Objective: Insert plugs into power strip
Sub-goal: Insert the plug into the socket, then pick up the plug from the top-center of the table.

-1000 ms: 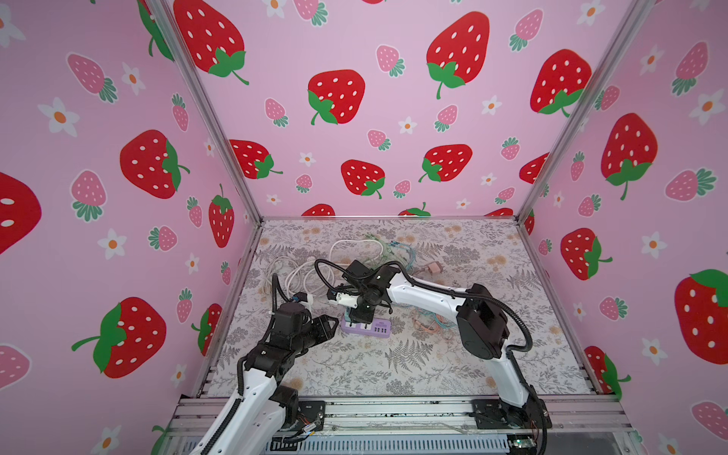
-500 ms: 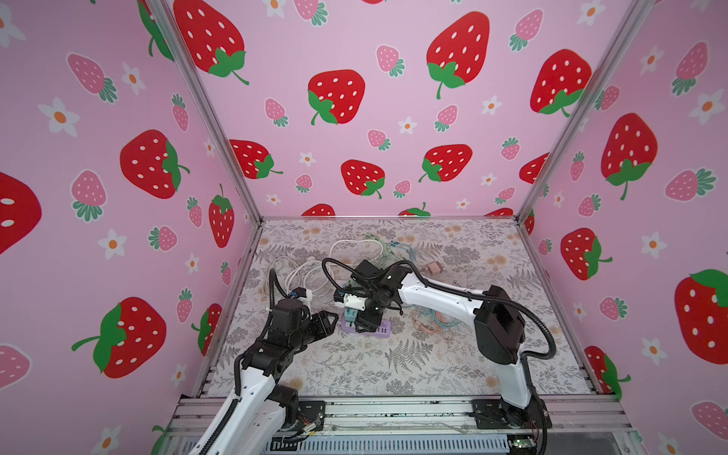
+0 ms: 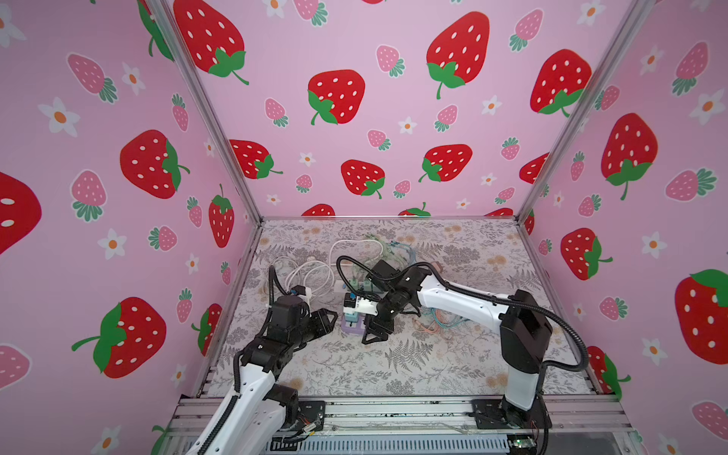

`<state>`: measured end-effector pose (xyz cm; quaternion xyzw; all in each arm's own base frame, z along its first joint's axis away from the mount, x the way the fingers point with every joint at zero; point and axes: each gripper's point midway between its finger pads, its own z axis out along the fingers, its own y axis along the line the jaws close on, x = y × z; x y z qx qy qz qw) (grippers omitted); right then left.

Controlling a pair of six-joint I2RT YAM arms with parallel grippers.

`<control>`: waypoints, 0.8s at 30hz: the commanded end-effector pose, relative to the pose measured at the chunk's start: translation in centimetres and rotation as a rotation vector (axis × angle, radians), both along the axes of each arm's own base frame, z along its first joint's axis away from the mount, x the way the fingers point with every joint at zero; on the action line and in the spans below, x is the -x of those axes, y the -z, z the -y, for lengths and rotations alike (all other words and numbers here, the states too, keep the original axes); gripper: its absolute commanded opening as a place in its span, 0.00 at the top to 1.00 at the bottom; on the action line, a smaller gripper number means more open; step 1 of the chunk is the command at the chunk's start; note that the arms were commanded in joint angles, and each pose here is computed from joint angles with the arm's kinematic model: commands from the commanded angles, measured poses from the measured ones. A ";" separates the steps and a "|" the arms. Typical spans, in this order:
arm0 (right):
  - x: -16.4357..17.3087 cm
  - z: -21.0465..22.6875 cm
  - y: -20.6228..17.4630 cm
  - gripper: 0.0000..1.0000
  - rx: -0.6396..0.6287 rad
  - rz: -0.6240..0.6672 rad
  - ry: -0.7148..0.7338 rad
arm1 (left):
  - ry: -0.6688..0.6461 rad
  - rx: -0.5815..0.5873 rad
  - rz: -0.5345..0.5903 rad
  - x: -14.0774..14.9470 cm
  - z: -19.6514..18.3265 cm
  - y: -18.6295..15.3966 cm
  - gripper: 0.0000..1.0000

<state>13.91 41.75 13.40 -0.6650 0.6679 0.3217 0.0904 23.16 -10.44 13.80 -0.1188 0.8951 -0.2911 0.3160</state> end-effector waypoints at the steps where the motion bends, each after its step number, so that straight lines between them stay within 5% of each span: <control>1: 0.2 0.3 -4.9 0.30 -0.205 -0.036 -0.033 | 0.008 -0.003 0.033 -0.4 0.0 -1.8 0.49; 9: -11.5 5.7 -5.8 0.42 -0.243 0.138 0.547 | 0.017 -0.001 0.030 -0.6 0.2 -2.2 0.49; 15: -16.8 13.0 -2.2 0.47 -0.111 0.192 0.902 | 0.026 -0.017 0.037 -0.8 0.1 -2.9 0.49; 24: -23.2 20.3 1.4 0.34 -0.033 0.234 1.318 | 0.034 -0.043 0.055 -0.8 -0.2 -4.2 0.48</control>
